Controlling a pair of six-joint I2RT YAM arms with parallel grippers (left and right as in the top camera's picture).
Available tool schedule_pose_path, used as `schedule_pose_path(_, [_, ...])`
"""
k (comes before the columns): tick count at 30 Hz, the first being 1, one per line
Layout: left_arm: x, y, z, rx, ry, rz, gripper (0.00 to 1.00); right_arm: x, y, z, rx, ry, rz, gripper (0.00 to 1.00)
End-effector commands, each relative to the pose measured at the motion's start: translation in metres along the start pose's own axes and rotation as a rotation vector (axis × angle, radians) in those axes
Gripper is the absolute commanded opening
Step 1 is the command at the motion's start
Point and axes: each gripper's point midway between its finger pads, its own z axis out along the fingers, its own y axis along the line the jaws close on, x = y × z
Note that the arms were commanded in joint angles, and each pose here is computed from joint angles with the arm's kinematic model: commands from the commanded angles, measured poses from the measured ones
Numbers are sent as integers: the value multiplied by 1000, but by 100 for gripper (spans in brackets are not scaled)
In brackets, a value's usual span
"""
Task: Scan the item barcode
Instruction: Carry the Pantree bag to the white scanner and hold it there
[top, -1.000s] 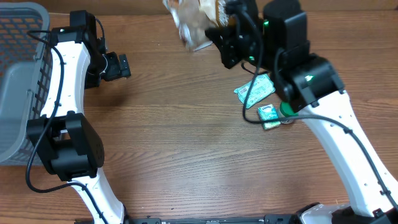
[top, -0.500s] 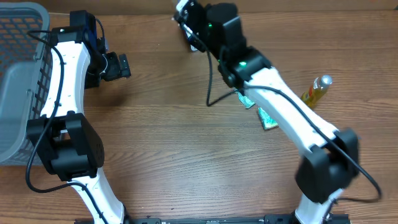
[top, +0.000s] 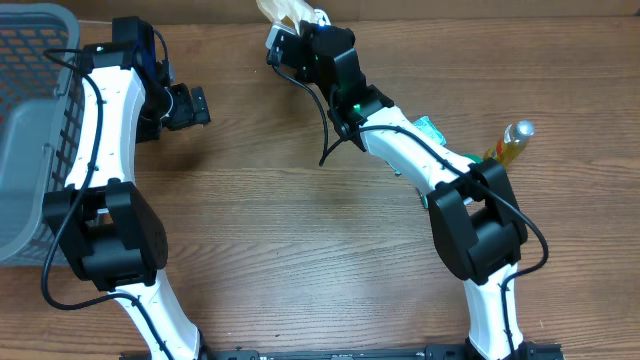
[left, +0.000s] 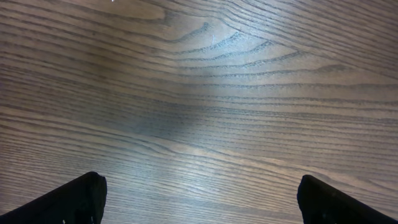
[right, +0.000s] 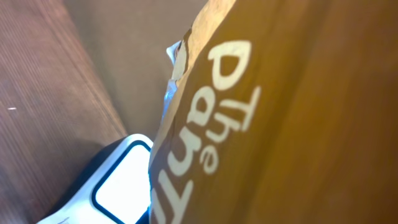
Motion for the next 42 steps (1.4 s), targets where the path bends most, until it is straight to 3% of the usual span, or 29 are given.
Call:
schedule_pose_path(1, [-3, 0, -7, -3, -21, 6, 100, 14, -12, 10, 60, 11, -14, 4])
schedule_pose_path(10, [-3, 0, -7, -3, -21, 6, 99, 43, 19, 27, 16, 55, -15, 4])
schedule_pose_path(19, [-3, 0, -7, -3, -21, 6, 100, 33, 6, 27, 69, 9, 29, 4])
schedule_pose_path(29, [-3, 0, -7, -3, -21, 6, 100, 35, 11, 28, 47, 8, 380, 4])
schedule_pose_path(42, [-3, 0, -7, -3, -21, 6, 100, 40, 27, 28, -19, 29, 379, 4])
